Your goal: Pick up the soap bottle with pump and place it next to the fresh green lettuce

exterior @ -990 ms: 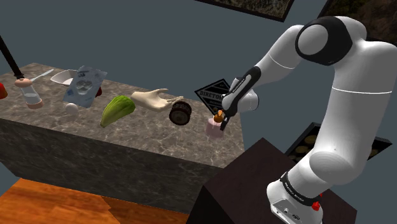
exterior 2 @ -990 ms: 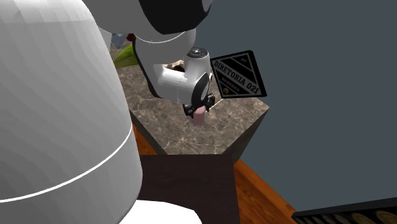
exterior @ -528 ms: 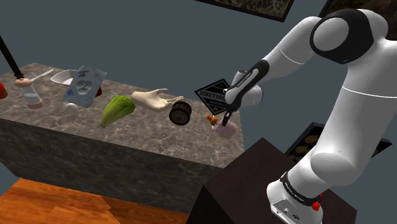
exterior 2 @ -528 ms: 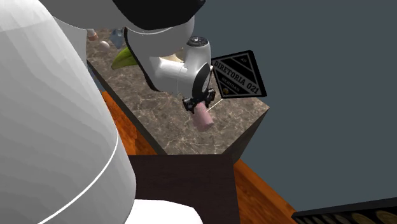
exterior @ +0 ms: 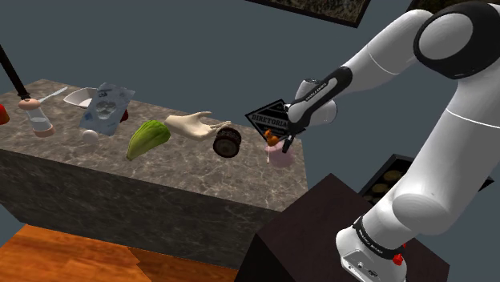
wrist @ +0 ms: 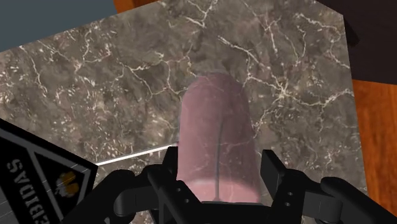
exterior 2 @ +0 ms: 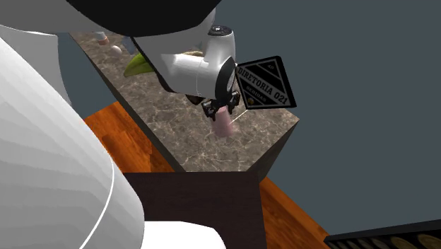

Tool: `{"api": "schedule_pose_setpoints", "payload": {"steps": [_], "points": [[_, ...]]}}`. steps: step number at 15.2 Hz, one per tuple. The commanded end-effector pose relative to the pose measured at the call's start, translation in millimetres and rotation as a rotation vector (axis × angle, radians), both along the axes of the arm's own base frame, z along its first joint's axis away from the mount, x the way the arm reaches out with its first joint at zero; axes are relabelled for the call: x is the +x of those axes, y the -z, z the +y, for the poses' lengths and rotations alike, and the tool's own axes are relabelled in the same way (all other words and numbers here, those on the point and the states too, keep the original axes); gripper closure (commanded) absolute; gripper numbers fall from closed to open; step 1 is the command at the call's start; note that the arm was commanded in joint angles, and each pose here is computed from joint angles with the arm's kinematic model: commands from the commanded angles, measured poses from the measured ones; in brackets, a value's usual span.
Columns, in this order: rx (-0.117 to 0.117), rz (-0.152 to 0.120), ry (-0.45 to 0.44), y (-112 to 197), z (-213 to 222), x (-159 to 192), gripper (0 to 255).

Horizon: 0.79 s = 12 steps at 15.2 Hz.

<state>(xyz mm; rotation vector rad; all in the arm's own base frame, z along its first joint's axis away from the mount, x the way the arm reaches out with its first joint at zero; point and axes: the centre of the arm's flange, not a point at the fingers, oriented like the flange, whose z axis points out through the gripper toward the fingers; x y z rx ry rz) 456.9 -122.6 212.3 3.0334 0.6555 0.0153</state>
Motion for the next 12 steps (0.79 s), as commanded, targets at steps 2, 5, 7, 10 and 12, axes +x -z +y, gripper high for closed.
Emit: {"api": "schedule_pose_setpoints", "payload": {"steps": [2,5,7,10,12], "points": [[0.0,0.0,0.0,-18,0,0,255],[0.0,0.0,0.0,-34,0,0,255],[0.0,0.0,0.0,-44,0,0,255],[0.0,0.0,0.0,-60,0,0,255],[0.0,0.0,0.0,-71,0,0,255]]}}
